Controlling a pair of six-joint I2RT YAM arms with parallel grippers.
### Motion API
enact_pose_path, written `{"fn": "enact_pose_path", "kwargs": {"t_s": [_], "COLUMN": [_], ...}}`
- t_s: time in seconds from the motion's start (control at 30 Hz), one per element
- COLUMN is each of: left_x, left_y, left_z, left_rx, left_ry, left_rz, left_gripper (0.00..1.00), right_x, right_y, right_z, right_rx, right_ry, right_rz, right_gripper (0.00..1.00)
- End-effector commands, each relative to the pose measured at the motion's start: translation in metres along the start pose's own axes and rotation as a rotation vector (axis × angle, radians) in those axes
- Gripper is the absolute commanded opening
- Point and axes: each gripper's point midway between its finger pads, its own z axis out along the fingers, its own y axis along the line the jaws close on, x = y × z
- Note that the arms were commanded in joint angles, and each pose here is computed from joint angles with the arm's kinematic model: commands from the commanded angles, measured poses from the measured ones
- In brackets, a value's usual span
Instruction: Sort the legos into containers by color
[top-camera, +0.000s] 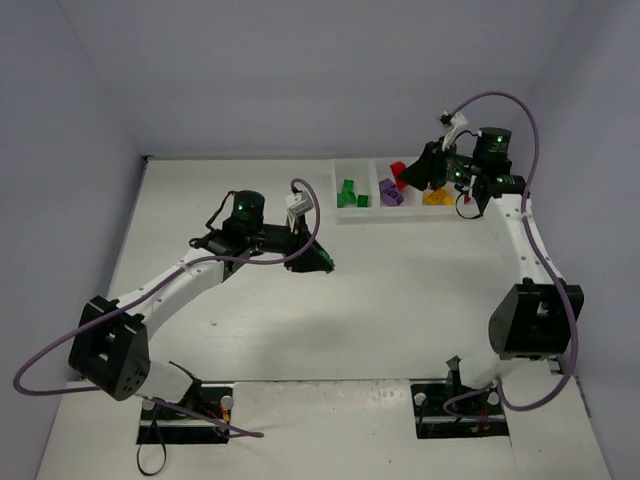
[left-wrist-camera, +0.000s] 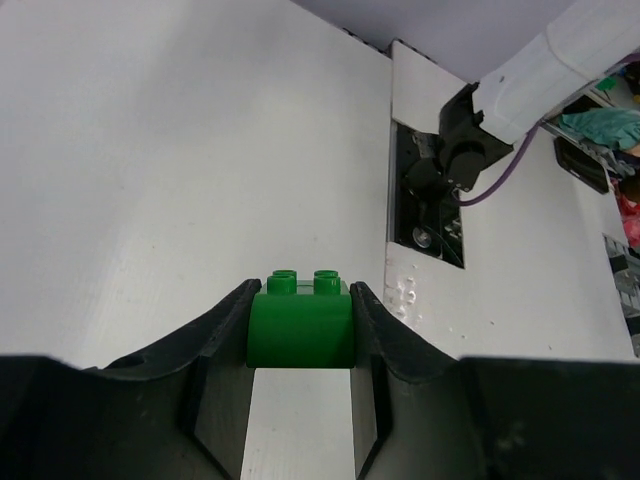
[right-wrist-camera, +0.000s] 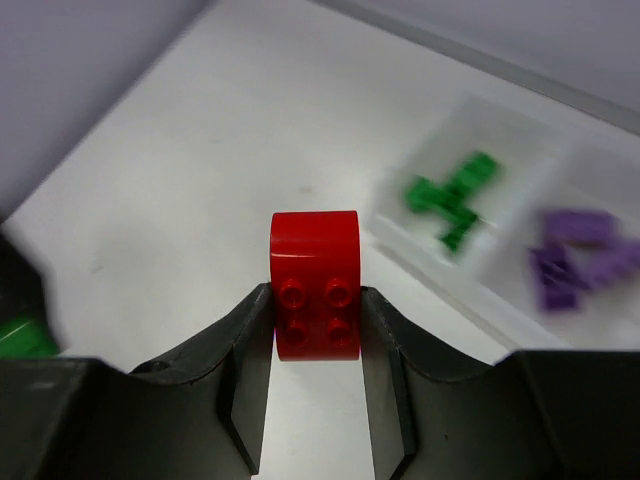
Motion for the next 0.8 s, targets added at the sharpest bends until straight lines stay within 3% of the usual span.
{"fn": "enact_pose_path", "kwargs": {"t_s": [0.0, 0.1, 0.2, 0.4, 0.57, 0.6, 0.77], "left_x": [-0.031, -0.025, -0.018, -0.006, 0.003, 0.003, -0.007], "left_y": [0.002, 0.013, 0.021, 0.029, 0.04, 0.041, 0.05], "left_z": [-0.008, -0.01, -0.015, -0.024, -0.033, -0.034, -0.039], "left_rx": [-0.087, -0.164, -0.24, -0.331, -0.425, -0.433, -0.499], "left_ry": [-0.102, -0.118, -0.13, -0.143, -0.138, -0.136, -0.122], "left_rz": [0.088, 0.036, 0.003, -0.045, -0.076, -0.079, -0.063], "left_gripper": [0.0, 0.0, 0.0, 0.0, 0.0, 0.0, 0.0], "right_x": [0.0, 0.012, 0.025, 0.022, 0.036, 0.045, 0.043], "right_y": [-0.134, -0.196, -0.24, -0.295, -0.335, -0.344, -0.359], "right_z": [-0.045, -0.089, -0.118, -0.151, -0.148, -0.144, -0.133], "right_rx": [0.639, 0.985, 1.188, 1.333, 1.366, 1.363, 1.292], "right_ry": [-0.051, -0.063, -0.048, -0.054, -0.001, 0.014, -0.005], "right_rz": [0.134, 0.181, 0.212, 0.207, 0.189, 0.2, 0.217], "right_gripper": [0.0, 0.0, 0.0, 0.0, 0.0, 0.03, 0.41]}}
